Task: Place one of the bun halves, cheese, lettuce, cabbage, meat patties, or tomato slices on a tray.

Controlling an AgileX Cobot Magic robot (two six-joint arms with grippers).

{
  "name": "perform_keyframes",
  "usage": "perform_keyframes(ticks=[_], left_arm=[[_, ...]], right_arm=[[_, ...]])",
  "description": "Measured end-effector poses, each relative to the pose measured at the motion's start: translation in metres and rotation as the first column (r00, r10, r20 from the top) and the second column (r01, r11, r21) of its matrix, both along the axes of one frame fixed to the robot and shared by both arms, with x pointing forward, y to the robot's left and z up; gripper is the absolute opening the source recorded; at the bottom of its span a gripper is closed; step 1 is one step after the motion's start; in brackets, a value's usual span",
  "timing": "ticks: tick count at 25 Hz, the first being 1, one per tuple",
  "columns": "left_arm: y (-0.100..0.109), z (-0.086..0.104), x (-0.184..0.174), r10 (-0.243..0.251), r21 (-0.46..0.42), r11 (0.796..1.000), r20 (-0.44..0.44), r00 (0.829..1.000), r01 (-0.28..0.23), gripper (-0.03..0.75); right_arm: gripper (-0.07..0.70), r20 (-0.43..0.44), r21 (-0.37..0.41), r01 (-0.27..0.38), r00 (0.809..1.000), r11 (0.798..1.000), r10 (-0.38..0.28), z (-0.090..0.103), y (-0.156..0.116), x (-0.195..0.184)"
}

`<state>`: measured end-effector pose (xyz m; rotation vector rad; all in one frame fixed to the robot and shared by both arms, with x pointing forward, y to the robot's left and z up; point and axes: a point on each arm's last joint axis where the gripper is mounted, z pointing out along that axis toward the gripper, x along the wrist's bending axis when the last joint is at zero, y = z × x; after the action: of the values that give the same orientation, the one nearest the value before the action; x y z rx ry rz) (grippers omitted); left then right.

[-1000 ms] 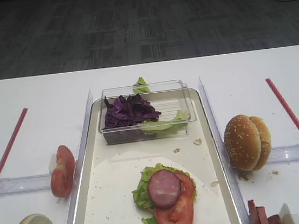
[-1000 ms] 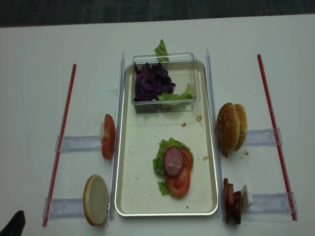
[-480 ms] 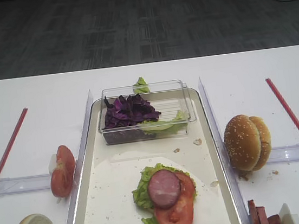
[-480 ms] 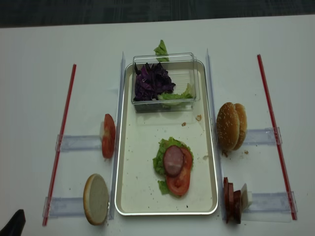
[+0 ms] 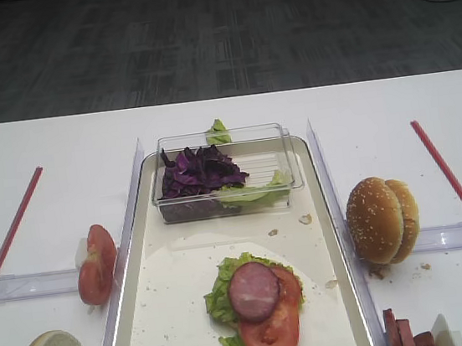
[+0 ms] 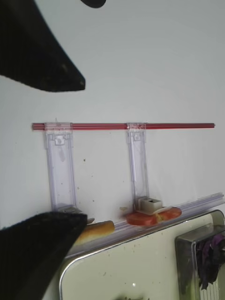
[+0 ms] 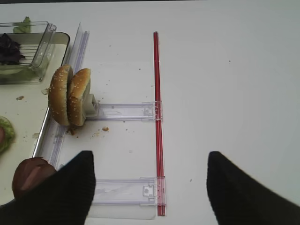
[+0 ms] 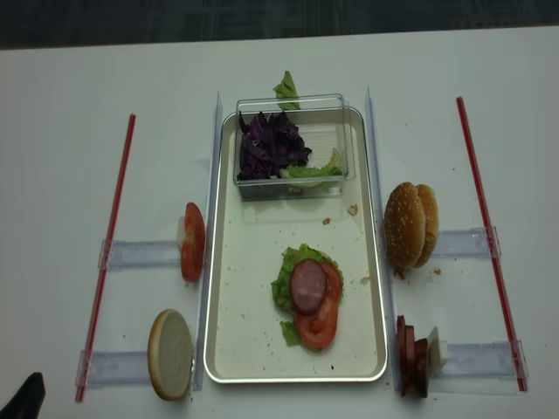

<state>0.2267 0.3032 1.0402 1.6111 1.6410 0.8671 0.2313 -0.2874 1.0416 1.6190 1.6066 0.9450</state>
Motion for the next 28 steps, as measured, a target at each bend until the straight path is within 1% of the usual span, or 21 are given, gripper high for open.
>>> perform_keyframes(ticks=[15, 28], left_arm=[[0.0000, 0.0000, 0.0000, 0.000, 0.000, 1.000, 0.000, 1.000, 0.000, 0.492], [0.0000, 0.0000, 0.0000, 0.000, 0.000, 1.000, 0.000, 1.000, 0.000, 0.492]], right_arm=[[0.526, 0.000, 0.001, 0.001, 1.000, 1.000, -0.001, 0.0000, -0.0001, 0.0000], [0.526, -0.002, 0.011, 0.022, 1.000, 1.000, -0.022, -0.0001, -0.0012, 0.0000]])
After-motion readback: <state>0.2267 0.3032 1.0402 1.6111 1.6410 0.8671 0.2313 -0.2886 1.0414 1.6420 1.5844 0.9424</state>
